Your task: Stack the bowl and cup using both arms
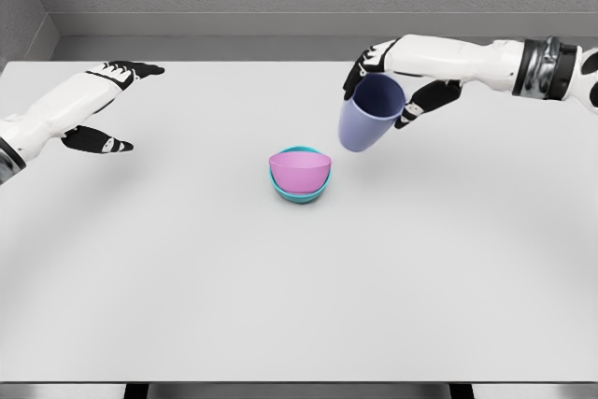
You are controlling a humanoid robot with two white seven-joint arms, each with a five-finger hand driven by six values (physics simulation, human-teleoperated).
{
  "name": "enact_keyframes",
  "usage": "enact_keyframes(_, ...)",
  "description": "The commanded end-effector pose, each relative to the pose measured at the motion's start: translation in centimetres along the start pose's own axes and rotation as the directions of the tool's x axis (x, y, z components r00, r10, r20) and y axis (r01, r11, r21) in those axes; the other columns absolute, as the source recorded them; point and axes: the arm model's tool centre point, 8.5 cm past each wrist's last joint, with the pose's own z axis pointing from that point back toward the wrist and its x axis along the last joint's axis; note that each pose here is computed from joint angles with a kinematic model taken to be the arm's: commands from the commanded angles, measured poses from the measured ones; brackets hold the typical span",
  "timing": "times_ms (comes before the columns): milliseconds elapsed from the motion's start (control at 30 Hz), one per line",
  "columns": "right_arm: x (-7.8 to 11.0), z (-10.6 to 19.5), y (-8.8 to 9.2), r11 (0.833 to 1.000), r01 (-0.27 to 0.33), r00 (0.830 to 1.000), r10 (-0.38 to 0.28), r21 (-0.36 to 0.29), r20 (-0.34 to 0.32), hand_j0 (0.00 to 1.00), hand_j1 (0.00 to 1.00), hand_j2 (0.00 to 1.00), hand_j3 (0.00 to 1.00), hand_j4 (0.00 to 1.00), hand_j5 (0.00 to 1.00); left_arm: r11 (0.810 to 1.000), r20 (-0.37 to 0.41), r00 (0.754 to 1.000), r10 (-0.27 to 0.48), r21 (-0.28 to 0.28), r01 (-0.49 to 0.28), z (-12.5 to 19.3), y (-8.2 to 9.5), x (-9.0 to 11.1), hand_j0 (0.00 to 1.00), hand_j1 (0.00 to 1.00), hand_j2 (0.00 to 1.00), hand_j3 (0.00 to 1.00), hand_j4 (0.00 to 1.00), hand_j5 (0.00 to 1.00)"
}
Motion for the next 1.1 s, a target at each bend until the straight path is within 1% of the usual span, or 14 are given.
enact_keyframes(0, 0.5, -1.1, 0.0, 1.0, -0.002, 1.0, 0.002, -0.004, 0.025, 0.62, 0.62, 0.62, 0.62, 0.62, 0.62, 1.0, -0.001, 1.0, 0.005, 0.002, -0.005, 0.0, 0.0, 0.0, 1.0, 1.0, 1.0, 1.0, 1.0, 1.0)
enact_keyframes(100, 1.0, -1.6, -0.5, 1.0, -0.022, 0.999, 0.023, -0.01, 0.049, 0.62, 0.62, 0.62, 0.62, 0.62, 0.62, 1.0, 0.001, 1.0, 0.004, 0.003, -0.004, 0.0, 0.0, 0.0, 1.0, 1.0, 1.0, 1.0, 1.0, 1.0)
enact_keyframes(233, 1.1, -1.7, -0.7, 1.0, -0.028, 0.998, 0.028, -0.013, 0.051, 0.62, 0.62, 0.62, 0.62, 0.62, 0.62, 1.0, 0.005, 1.0, 0.012, 0.007, -0.012, -0.2, -0.1, 0.2, 1.0, 1.0, 1.0, 1.0, 1.0, 1.0)
enact_keyframes(267, 1.4, -2.3, -0.8, 0.999, -0.03, 0.997, 0.031, -0.017, 0.065, 0.62, 0.62, 0.62, 0.62, 0.62, 0.62, 1.0, 0.005, 1.0, 0.012, 0.004, -0.012, -0.2, -0.1, 0.2, 1.0, 1.0, 1.0, 1.0, 1.0, 1.0)
enact_keyframes(333, 1.6, -2.9, -0.8, 0.999, -0.037, 0.997, 0.038, -0.013, 0.073, 0.62, 0.62, 0.62, 0.62, 0.62, 0.62, 1.0, 0.005, 1.0, 0.012, 0.004, -0.012, -0.2, -0.1, 0.2, 1.0, 1.0, 1.0, 1.0, 1.0, 1.0)
enact_keyframes(367, 1.8, -3.3, -1.1, 0.999, -0.046, 0.996, 0.047, -0.016, 0.081, 0.63, 0.63, 0.63, 0.63, 0.63, 0.63, 1.0, 0.005, 1.0, 0.012, 0.004, -0.012, -0.2, -0.1, 0.2, 1.0, 1.0, 1.0, 1.0, 1.0, 1.0)
enact_keyframes(500, 2.2, -4.0, -1.2, 0.999, -0.047, 0.994, 0.049, -0.019, 0.098, 0.63, 0.63, 0.63, 0.63, 0.63, 0.63, 1.0, 0.005, 1.0, 0.012, 0.004, -0.012, -0.2, -0.1, 0.2, 1.0, 1.0, 1.0, 1.0, 1.0, 1.0)
enact_keyframes(567, 2.8, -4.6, -1.0, 0.998, -0.062, 0.991, 0.063, -0.012, 0.115, 0.63, 0.63, 0.63, 0.63, 0.63, 0.63, 1.0, 0.006, 1.0, 0.011, 0.005, -0.011, -0.2, -0.1, 0.2, 1.0, 1.0, 1.0, 1.0, 1.0, 1.0)
enact_keyframes(667, 3.2, -5.5, -0.7, 0.998, -0.064, 0.989, 0.064, -0.007, 0.133, 0.63, 0.63, 0.63, 0.63, 0.63, 0.63, 1.0, 0.006, 1.0, 0.012, 0.005, -0.013, -0.2, -0.1, 0.2, 1.0, 1.0, 1.0, 1.0, 1.0, 1.0)
enact_keyframes(900, 3.1, -5.5, -0.2, 0.998, -0.058, 0.99, 0.057, 0.001, 0.13, 0.64, 0.64, 0.64, 0.64, 0.64, 0.64, 1.0, 0.007, 1.0, 0.013, 0.004, -0.013, -0.3, -0.1, 0.2, 1.0, 1.0, 1.0, 1.0, 1.0, 1.0)
enact_keyframes(1000, 2.9, -5.6, 0.6, 0.998, -0.056, 0.991, 0.054, 0.014, 0.125, 0.64, 0.64, 0.64, 0.64, 0.64, 0.64, 1.0, 0.006, 1.0, 0.012, 0.005, -0.013, -0.2, -0.1, 0.2, 1.0, 1.0, 1.0, 1.0, 1.0, 1.0)
enact_keyframes(1067, 2.9, -5.7, 0.7, 0.998, -0.054, 0.991, 0.052, 0.017, 0.123, 0.64, 0.64, 0.64, 0.64, 0.64, 0.64, 1.0, 0.006, 1.0, 0.012, 0.005, -0.013, -0.2, -0.1, 0.2, 1.0, 1.0, 1.0, 1.0, 1.0, 1.0)
